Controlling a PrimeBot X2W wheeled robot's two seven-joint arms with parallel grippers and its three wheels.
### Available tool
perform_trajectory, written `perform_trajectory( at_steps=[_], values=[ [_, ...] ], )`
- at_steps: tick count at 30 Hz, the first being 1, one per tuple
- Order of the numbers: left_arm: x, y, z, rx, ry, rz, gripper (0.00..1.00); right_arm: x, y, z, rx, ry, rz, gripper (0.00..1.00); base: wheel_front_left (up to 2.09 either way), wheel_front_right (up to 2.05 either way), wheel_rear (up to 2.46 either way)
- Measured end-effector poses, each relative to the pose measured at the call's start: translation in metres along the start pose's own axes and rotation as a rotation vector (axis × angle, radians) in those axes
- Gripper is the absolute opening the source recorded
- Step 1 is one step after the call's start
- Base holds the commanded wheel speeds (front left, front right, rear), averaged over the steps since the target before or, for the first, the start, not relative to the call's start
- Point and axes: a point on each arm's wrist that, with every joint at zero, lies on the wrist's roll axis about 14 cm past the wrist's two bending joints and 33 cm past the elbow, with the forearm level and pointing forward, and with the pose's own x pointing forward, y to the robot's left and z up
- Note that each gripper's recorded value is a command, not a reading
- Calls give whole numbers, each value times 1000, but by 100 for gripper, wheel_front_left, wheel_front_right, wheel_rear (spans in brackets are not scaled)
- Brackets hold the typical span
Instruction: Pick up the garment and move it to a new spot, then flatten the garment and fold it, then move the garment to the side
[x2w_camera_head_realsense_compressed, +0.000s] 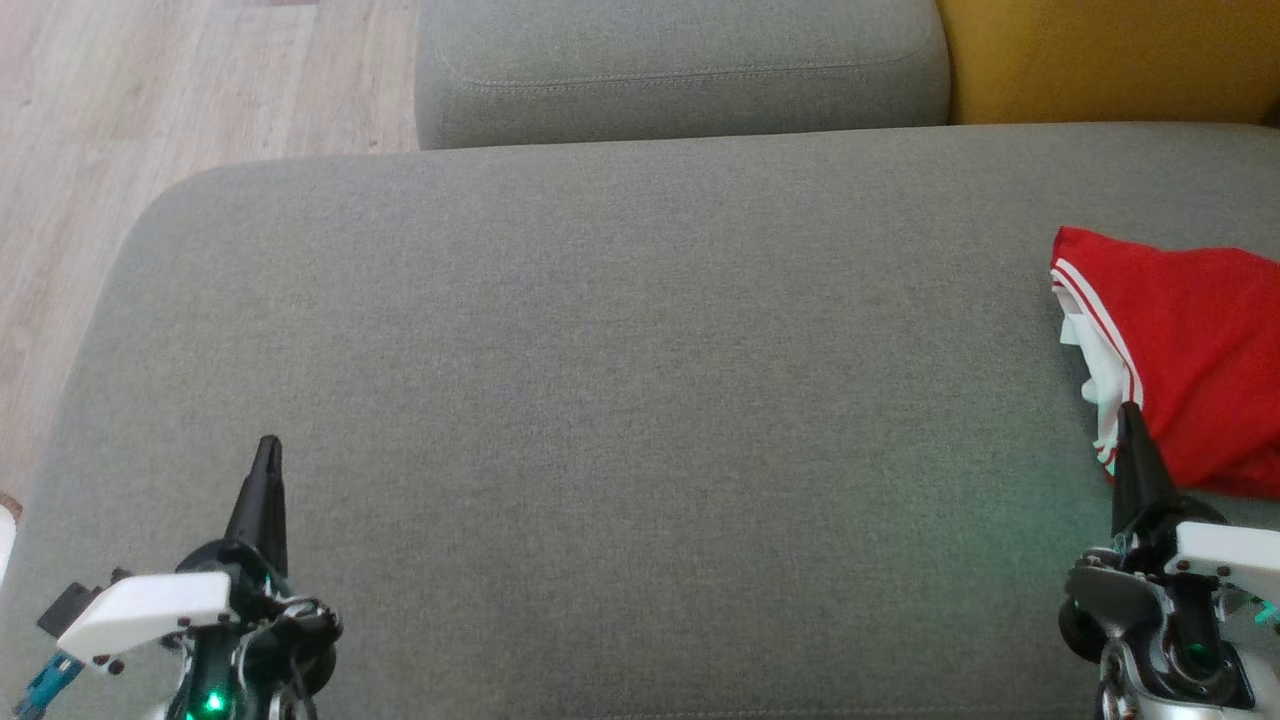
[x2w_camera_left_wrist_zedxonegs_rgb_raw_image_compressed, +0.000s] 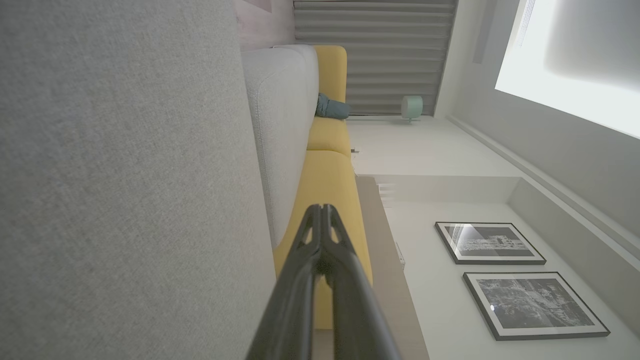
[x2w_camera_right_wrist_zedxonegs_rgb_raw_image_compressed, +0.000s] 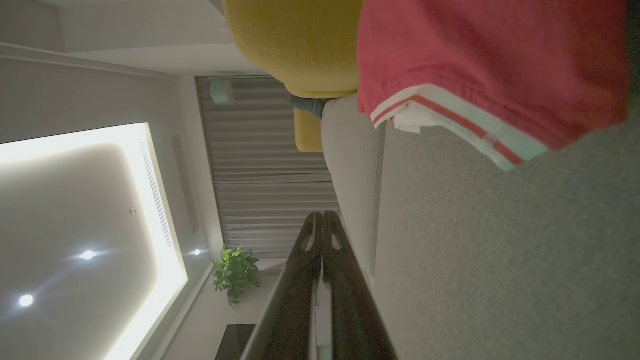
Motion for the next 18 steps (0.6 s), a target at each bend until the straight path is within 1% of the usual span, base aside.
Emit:
perform_trajectory(
  at_steps=[18],
  values=[
    [0,0,0,0,0,0,0,0,0,0,0,0,0,0,0,0,0]
  ],
)
